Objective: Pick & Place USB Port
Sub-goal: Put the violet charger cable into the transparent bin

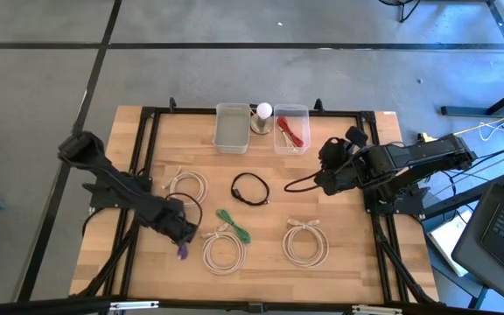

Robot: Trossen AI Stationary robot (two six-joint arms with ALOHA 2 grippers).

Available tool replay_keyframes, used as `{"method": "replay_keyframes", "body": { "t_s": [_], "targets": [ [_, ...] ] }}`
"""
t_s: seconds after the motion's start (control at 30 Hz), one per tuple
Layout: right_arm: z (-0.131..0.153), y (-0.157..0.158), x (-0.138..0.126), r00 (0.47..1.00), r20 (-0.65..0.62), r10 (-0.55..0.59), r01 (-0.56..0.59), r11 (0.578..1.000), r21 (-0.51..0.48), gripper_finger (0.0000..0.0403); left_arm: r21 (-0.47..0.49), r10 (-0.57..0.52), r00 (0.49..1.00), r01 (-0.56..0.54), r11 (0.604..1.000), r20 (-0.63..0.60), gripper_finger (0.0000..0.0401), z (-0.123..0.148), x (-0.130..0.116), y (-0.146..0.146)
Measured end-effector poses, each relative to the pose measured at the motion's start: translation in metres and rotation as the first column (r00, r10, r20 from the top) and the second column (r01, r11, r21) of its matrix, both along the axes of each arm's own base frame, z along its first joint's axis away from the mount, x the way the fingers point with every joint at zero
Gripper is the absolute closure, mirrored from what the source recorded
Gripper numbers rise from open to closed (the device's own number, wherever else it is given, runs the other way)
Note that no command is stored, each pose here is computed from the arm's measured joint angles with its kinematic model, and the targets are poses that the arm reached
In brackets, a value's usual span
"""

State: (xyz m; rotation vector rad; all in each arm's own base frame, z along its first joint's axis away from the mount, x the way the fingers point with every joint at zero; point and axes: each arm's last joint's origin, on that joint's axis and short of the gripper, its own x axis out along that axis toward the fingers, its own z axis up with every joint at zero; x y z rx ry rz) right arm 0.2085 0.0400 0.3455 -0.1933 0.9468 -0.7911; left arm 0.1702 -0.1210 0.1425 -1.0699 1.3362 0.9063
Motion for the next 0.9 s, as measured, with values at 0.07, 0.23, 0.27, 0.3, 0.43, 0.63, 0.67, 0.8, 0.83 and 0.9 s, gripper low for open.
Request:
{"method": "replay_keyframes", "body": {
  "t_s": [0.07, 0.23, 0.27, 0.3, 0.43, 0.63, 0.67, 0.8, 0.83, 0.9],
  "targets": [
    [0.0, 0.0, 0.0, 1.0, 0.001, 0.0, 0.0, 1.0, 0.0, 0.0249, -0.018, -0.024, 0.999, 0.025, 1.0, 0.031, 0.0216, -0.002, 0.004, -0.003],
    [0.0, 0.0, 0.0, 1.0, 0.001, 0.0, 0.0, 1.0, 0.0, 0.0249, -0.054, -0.071, 0.995, 0.074, 0.996, 0.065, 0.0218, 0.003, 0.005, -0.004],
    [0.0, 0.0, 0.0, 1.0, 0.002, -0.001, 0.001, 1.0, 0.001, 0.0249, -0.064, -0.077, 0.994, 0.082, 0.995, 0.072, 0.0218, 0.005, 0.005, -0.004],
    [0.0, 0.0, 0.0, 1.0, 0.003, -0.002, 0.002, 1.0, 0.001, 0.0249, -0.069, -0.078, 0.994, 0.083, 0.994, 0.076, 0.0219, 0.007, 0.004, -0.004],
    [0.0, 0.0, 0.0, 1.0, 0.004, -0.003, 0.003, 1.0, 0.002, 0.0249, -0.053, -0.052, 0.992, 0.058, 0.997, 0.112, 0.0222, 0.014, 0.001, -0.001],
    [0.0, 0.0, 0.0, 1.0, 0.009, -0.005, 0.005, 1.0, 0.004, 0.0249, -0.017, -0.061, 0.978, 0.065, 0.998, 0.198, 0.0226, 0.022, 0.002, 0.001],
    [0.0, 0.0, 0.0, 1.0, 0.009, -0.005, 0.005, 1.0, 0.004, 0.0249, -0.015, -0.062, 0.977, 0.067, 0.998, 0.204, 0.0226, 0.022, 0.002, 0.002],
    [0.0, 0.0, 0.0, 1.0, 0.009, -0.005, 0.005, 1.0, 0.004, 0.025, -0.021, -0.115, 0.968, 0.123, 0.992, 0.222, 0.0226, 0.024, 0.003, 0.001],
    [0.0, 0.0, 0.0, 1.0, 0.009, -0.004, 0.004, 1.0, 0.004, 0.025, -0.029, -0.153, 0.961, 0.165, 0.986, 0.232, 0.0227, 0.025, 0.003, 0.0],
    [0.0, 0.0, 0.0, 1.0, 0.009, -0.004, 0.004, 1.0, 0.004, 0.025, -0.024, -0.255, 0.932, 0.27, 0.962, 0.258, 0.0228, 0.028, 0.004, 0.001]
  ]
}}
